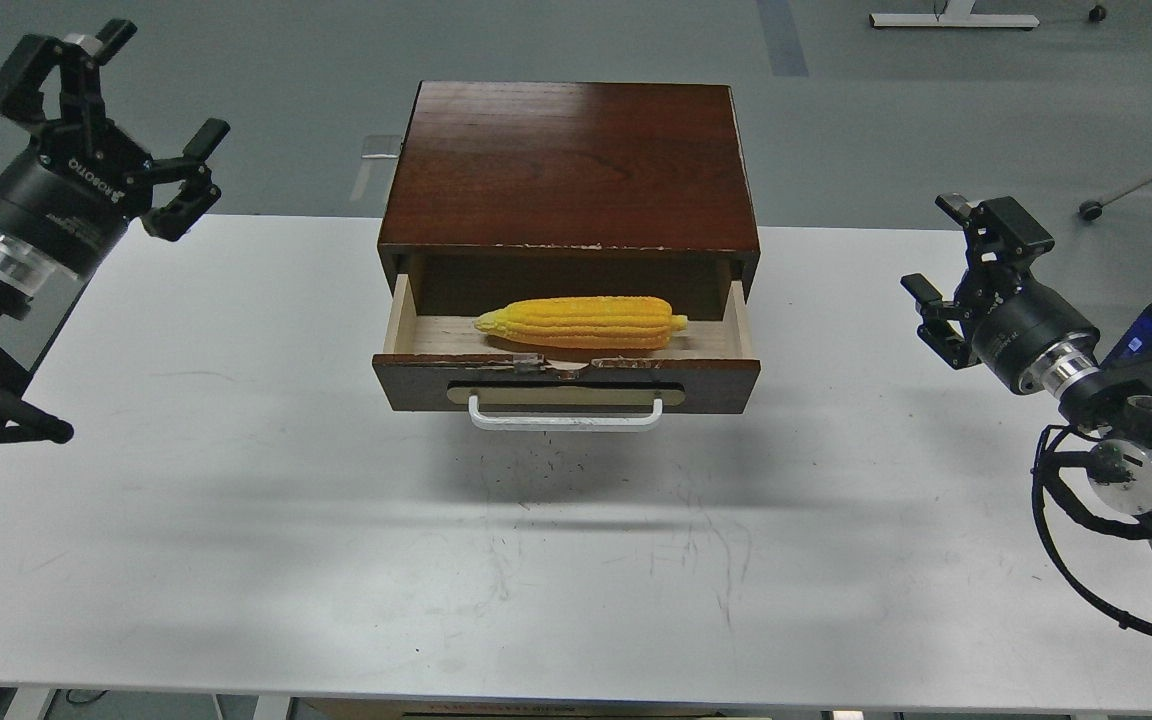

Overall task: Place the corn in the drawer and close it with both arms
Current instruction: 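Bring the left gripper to the front of the open drawer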

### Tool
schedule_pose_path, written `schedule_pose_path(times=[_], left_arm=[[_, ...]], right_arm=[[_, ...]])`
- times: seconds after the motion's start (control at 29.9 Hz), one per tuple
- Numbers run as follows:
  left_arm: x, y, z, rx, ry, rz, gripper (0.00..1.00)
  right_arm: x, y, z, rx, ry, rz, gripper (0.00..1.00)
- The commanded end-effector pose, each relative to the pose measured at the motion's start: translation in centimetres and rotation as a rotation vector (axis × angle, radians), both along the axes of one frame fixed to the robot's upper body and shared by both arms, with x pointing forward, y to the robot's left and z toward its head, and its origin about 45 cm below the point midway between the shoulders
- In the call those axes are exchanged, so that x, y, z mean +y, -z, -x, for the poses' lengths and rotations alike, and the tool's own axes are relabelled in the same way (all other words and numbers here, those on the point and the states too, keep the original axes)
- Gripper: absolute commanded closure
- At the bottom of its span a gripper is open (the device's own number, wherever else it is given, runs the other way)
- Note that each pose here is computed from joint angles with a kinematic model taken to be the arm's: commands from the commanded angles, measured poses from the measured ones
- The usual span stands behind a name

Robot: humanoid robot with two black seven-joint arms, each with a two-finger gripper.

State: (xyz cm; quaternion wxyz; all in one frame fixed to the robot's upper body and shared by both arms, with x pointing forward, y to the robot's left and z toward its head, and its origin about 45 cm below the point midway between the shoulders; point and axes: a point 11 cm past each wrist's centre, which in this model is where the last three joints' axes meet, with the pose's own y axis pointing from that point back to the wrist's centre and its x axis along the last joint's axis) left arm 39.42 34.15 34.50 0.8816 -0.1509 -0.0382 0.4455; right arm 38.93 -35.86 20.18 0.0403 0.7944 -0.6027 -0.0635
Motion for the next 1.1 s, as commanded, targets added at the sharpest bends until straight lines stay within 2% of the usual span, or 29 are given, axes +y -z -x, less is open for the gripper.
schedule_pose_path(times=[0.0,0.07,0.2,0.27,0.33,0.4,0.47,0.53,0.6,0.7,0.77,0.8,1.07], left_arm=[[-4.8,-1.7,1.8,-0.115,0.157,-0.157,0.0],[-8.9,-2.2,3.9,-0.242,0.286,-0.314,0.0],[-14.2,-1.3,6.9,-0.425,0.437,-0.539,0.02],[-15.6,-0.7,7.5,-0.485,0.466,-0.616,0.03],[-17.8,0.8,8.2,-0.581,0.507,-0.75,0.07],[-19.0,2.1,8.6,-0.62,0.526,-0.816,0.12],[-19.7,2.9,8.9,-0.633,0.544,-0.842,0.18],[-20.7,5.1,9.9,-0.617,0.611,-0.881,0.47],[-21.2,6.8,10.9,-0.592,0.667,-0.897,0.65],[-21.6,8.6,12.0,-0.562,0.708,-0.902,0.71],[-21.6,9.5,12.3,-0.557,0.71,-0.914,0.86],[-21.5,9.8,12.5,-0.559,0.711,-0.929,1.0],[-20.1,12.8,12.0,-0.472,0.656,-0.969,1.0]], right_arm=[[0.0,0.2,0.0,0.004,0.003,0.0,0.02],[0.0,0.7,0.3,0.014,0.002,-0.001,0.02],[-0.1,1.1,0.6,0.026,0.002,0.004,0.02],[-0.1,1.3,0.7,0.03,0.002,0.005,0.02],[-0.2,1.7,1.0,0.041,0.0,0.007,0.02],[-0.2,1.8,1.0,0.042,-0.001,0.008,0.02],[-0.2,1.8,1.0,0.043,-0.001,0.009,0.02],[-0.2,1.8,1.0,0.043,0.0,0.01,0.02],[-0.2,1.8,1.1,0.043,-0.002,0.009,0.02],[-0.1,1.8,1.1,0.043,-0.003,0.009,0.02],[-0.1,1.8,1.1,0.043,-0.003,0.009,0.02],[-0.2,1.8,1.1,0.044,-0.002,0.01,0.02],[-0.3,2.3,1.4,0.056,0.001,0.012,0.02]])
